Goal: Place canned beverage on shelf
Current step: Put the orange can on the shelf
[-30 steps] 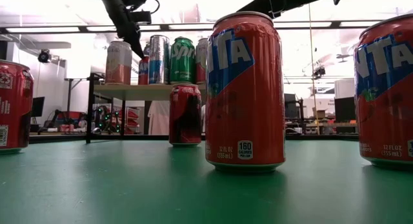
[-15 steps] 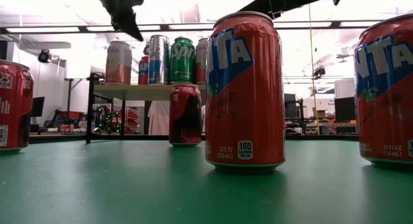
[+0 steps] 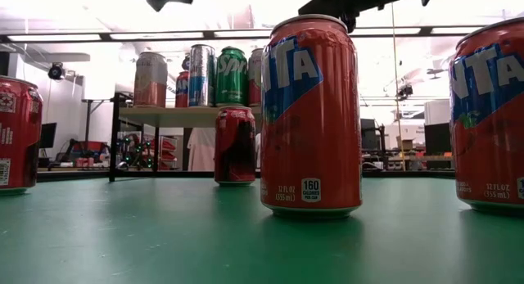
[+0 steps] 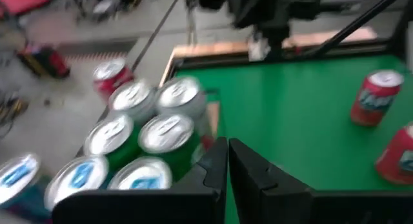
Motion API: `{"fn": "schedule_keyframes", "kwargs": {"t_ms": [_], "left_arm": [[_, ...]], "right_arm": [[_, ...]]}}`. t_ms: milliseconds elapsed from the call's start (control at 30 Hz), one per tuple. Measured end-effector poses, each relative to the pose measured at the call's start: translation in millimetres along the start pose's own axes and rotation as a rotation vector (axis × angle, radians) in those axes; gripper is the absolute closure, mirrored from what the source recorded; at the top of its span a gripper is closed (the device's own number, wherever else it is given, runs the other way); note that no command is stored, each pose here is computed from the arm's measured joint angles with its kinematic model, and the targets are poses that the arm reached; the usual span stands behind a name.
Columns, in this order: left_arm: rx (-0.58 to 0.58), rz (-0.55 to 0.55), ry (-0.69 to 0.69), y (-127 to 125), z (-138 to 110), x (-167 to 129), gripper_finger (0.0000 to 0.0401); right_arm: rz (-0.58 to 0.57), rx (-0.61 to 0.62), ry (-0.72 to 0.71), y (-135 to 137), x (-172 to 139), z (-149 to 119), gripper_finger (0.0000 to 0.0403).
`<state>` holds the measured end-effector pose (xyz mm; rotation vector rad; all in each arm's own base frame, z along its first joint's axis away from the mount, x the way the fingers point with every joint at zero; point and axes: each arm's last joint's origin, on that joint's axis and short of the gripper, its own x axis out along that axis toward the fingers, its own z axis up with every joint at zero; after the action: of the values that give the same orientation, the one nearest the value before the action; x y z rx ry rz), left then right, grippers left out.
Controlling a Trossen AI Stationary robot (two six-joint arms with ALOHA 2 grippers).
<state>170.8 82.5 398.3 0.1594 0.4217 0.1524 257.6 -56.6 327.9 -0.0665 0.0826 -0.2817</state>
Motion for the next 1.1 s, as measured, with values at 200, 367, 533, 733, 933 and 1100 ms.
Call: {"fn": "schedule_keyframes", "kwargs": {"t_ms": [200, 367, 533, 733, 933, 1100], "left_arm": [[0.002, 0.035, -0.046, -20.2, -15.9, -2.4, 0.0401], [-0.034, 0.059, -0.076, -29.9, -27.7, -0.4, 0.0401], [-0.058, 0.005, -0.1, -42.0, -37.2, 6.6, 0.0401], [-0.064, -0.077, -0.133, -58.6, -40.3, 13.3, 0.0401], [-0.046, -0.155, -0.185, -76.6, -33.2, 17.5, 0.0401], [-0.052, -0.164, -0.194, -92.6, -29.4, 18.3, 0.0401]], "right_arm": [[0.051, 0.099, 0.002, 12.7, -1.2, 0.6, 0.0394], [0.112, 0.125, 0.0, 28.8, -3.6, 1.8, 0.0394], [0.153, 0.171, 0.013, 40.3, -5.9, 1.7, 0.0394], [0.198, 0.23, 0.098, 53.7, -9.6, -5.0, 0.0394], [0.25, 0.266, 0.212, 71.1, -16.4, -14.1, 0.0394], [0.287, 0.275, 0.221, 92.7, -25.5, -13.4, 0.0394]]}}
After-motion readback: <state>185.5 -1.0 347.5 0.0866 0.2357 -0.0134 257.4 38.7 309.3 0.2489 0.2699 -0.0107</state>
